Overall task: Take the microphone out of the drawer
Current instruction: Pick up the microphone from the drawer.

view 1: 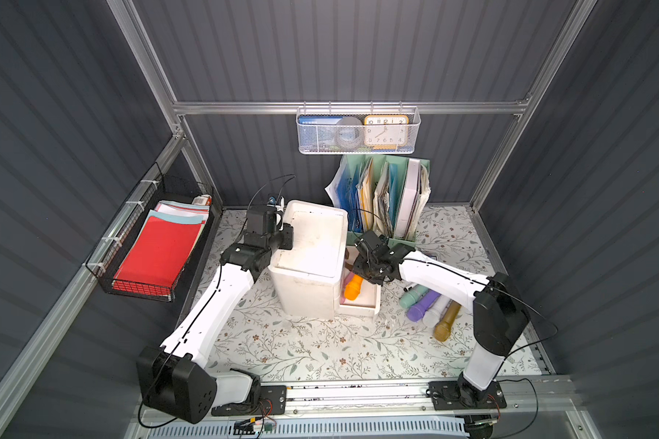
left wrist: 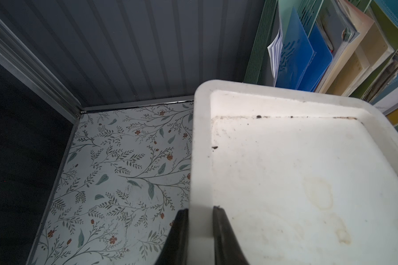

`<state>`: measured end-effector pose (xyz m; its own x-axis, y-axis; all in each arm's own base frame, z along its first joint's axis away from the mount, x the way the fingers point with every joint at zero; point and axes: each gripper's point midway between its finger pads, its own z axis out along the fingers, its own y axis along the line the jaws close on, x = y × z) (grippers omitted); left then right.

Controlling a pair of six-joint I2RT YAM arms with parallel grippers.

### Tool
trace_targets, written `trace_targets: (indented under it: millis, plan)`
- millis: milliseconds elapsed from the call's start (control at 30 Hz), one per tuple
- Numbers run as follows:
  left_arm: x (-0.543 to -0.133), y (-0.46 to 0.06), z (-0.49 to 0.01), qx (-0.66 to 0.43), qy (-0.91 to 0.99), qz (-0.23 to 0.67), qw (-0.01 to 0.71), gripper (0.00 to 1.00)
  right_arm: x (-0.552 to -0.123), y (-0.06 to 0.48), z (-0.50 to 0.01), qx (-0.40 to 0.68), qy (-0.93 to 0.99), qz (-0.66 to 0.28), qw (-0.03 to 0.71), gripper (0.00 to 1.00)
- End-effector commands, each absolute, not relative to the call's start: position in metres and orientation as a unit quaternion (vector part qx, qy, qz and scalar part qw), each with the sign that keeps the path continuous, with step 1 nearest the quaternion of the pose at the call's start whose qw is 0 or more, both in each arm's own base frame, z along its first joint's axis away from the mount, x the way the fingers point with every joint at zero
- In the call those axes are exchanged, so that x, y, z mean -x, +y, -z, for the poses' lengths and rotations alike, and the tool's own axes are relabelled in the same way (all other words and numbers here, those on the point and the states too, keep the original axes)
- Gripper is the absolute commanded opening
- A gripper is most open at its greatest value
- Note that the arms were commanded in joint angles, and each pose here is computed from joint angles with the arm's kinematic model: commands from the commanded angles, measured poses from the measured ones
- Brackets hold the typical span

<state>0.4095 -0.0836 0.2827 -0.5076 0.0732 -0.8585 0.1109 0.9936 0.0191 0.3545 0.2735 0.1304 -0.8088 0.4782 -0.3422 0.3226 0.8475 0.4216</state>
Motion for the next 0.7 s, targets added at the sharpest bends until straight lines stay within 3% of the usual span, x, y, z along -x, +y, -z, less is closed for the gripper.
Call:
trace_targets:
  millis: [0,300,667]
  plan:
    - [-0.385,-0.086,-0.199,-0.071,0.926,0.015,0.369,0.05,-0.359,0.260,-0.151,-0.208,0.928,-0.162,0.263,0.23]
    - [-0.385,-0.086,-0.200,-0.071,0.926,0.016,0.371,0.05,-0.348,0.212,-0.183,-0.225,0.908,-0.142,0.323,0.22]
    - [-0.386,-0.087,-0.199,-0.071,0.926,0.017,0.369,0.05,-0.319,0.126,-0.156,-0.313,0.885,-0.117,0.325,0.22]
